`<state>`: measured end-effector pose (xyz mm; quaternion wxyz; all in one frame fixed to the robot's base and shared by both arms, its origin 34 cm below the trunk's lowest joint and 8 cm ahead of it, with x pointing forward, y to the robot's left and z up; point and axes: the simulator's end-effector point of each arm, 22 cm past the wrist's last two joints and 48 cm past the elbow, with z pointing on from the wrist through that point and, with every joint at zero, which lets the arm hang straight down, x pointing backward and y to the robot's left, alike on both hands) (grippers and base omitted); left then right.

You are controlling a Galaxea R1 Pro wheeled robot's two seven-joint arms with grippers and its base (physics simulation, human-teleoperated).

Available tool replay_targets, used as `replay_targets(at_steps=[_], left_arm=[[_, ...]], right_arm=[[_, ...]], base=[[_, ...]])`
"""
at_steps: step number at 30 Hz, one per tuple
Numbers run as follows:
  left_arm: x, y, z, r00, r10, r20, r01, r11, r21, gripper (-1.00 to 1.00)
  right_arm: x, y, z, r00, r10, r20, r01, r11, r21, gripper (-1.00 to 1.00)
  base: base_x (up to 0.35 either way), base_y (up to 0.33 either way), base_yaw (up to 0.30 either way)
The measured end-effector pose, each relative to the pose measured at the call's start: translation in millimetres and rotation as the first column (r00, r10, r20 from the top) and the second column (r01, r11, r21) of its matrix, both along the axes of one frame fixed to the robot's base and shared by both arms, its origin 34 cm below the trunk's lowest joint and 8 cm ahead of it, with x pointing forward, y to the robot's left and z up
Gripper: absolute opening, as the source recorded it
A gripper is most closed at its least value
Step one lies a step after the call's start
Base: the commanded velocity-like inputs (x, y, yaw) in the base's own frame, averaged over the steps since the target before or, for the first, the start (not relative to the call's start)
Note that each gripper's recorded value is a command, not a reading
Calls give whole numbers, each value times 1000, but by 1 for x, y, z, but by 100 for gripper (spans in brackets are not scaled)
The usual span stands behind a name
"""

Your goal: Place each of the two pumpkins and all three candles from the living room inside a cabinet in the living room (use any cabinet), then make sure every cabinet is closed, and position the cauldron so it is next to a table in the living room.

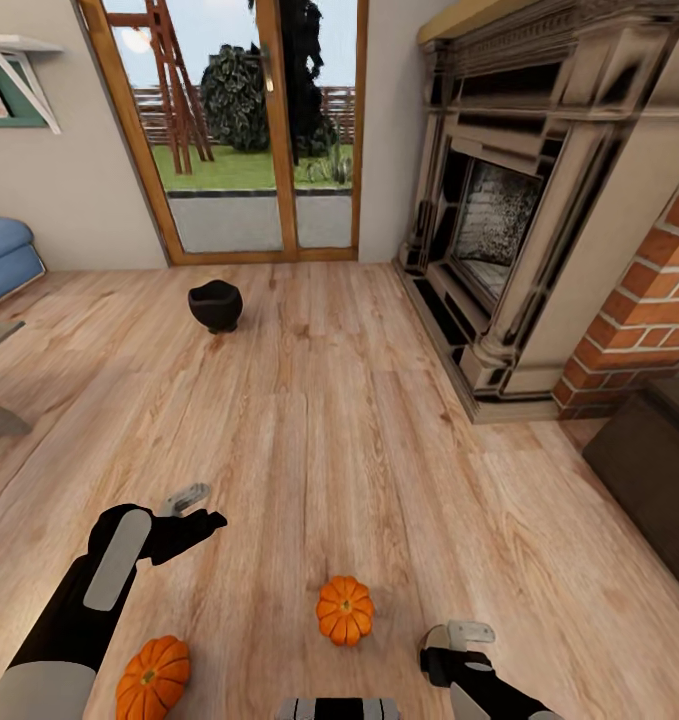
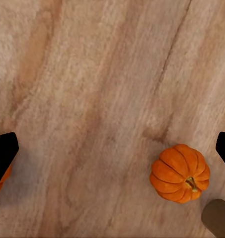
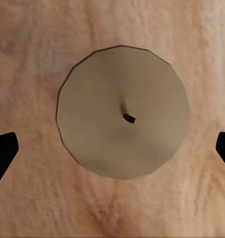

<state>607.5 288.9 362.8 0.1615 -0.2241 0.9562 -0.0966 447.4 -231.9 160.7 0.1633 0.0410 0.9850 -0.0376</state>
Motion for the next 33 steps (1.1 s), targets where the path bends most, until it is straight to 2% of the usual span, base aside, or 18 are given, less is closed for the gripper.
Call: replay_targets(at_steps=[8,22,26,33], left_arm=[[-5,0,-18,1000,0,-3,0,1000,0,100],[-5,0,-18,1000,0,-3,0,1000,0,100],[-8,0,-27,1000,0,-19,0,1000,-1,100],[-11,-1,-38,999,-1,-40,1,1000,-1,100]], right_arm=[[-4,-3,-17,1000,0,-4,0,1000,-4,100],[2,1,-15,1000,5,8,-5,1000,3,100],[-2,0,-21,1000,3,-4,-3,1000,3,100],[10,0,-24,1000,3,2,-3,1000,2,100]], base=[[0,0,0],[0,0,0],[0,0,0],[0,0,0]])
